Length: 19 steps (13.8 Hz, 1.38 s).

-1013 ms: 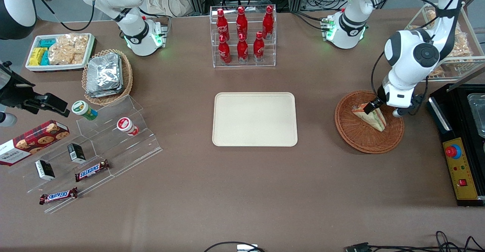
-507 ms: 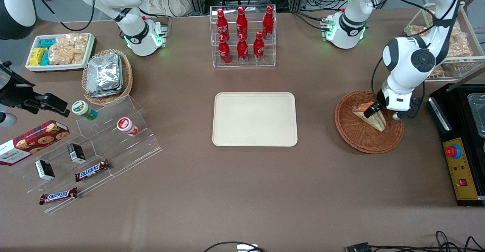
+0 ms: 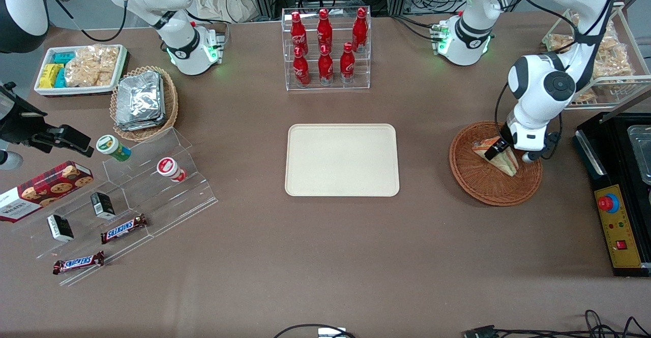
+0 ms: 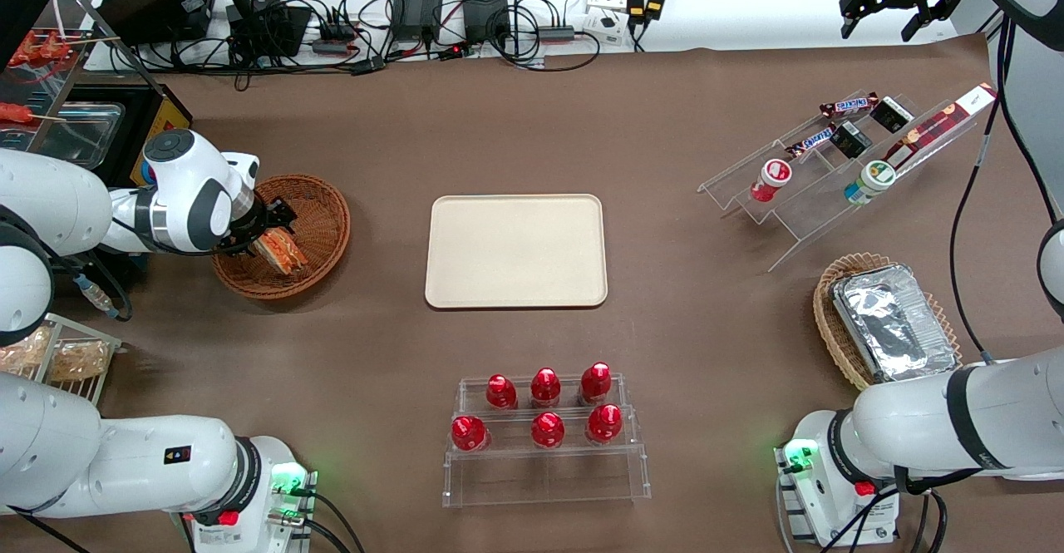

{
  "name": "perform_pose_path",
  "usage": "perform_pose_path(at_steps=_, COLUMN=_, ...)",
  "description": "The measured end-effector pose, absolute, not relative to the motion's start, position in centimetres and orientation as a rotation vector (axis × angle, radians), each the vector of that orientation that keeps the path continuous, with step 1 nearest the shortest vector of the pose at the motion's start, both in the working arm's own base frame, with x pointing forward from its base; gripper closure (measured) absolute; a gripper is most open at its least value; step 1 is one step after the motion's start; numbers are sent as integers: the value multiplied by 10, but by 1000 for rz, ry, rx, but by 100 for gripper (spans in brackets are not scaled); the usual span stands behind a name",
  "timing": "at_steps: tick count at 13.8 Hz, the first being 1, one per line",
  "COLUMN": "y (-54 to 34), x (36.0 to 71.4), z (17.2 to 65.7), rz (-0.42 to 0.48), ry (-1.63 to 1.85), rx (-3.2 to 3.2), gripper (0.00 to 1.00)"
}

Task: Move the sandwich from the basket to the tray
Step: 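Lower the open left gripper around the sandwich wedge, then close the left gripper on the sandwich and lift it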

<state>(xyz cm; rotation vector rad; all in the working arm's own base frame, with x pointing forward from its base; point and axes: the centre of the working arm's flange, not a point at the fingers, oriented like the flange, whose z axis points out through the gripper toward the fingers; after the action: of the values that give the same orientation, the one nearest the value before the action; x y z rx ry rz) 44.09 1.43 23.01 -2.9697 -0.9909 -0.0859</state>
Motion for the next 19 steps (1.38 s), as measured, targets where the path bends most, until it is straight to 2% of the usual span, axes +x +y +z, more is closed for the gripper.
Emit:
perform_pose_path(at_steps=2, y=14, x=441, z=230, rz=-87, ry=-989, rx=-2971, gripper=39)
perform_pose_path(at_steps=4, y=13, x=441, z=231, rz=-91, ry=-982, rx=-2972, gripper=57)
perform_pose_path(at_steps=8, y=10, x=443, z=240, rz=-86, ry=-865, rx=-2990, gripper=71)
perform_pose_path(at_steps=15, y=-2, x=478, z=340, rz=-39, ry=-310, rx=-3054, gripper=73)
perform_pose_path(at_steps=19, y=-39, x=504, z=402, rz=28, ry=7, rx=-3046, gripper=76)
